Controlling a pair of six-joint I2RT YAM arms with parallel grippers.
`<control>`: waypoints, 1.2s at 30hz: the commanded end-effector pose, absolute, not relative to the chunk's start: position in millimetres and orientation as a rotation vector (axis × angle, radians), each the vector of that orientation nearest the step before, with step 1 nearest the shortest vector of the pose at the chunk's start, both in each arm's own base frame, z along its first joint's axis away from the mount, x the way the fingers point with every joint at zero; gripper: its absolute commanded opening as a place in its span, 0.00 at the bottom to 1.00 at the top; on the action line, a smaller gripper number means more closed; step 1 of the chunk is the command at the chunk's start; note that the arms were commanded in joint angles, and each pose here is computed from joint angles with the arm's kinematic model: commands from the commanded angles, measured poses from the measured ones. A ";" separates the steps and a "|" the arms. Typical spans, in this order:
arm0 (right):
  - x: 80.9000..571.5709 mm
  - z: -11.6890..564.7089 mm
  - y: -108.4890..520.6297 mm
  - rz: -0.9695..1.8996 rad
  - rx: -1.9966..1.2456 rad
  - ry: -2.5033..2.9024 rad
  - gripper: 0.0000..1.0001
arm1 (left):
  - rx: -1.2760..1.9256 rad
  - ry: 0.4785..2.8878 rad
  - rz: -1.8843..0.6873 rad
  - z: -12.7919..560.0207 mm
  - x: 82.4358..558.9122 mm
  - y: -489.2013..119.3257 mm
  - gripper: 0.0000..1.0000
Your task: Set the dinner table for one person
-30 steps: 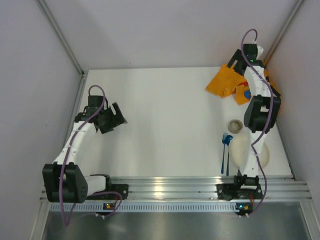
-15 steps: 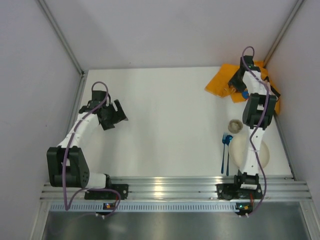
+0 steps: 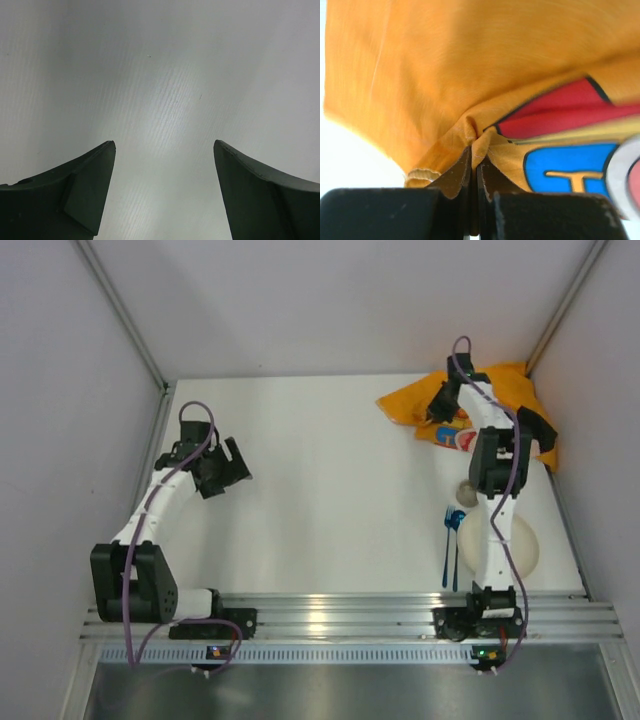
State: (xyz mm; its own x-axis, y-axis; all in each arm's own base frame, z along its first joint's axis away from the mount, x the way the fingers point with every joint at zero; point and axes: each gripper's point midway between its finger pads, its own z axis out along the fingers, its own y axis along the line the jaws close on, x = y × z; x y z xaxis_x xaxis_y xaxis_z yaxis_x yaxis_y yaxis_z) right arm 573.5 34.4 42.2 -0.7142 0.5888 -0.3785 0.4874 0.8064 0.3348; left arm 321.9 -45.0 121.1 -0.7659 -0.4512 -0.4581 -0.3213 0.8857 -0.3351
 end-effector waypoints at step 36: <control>375.2 217.6 75.3 0.426 0.439 2.385 1.00 | -0.155 2.946 0.038 12.6 323.2 -148.3 0.86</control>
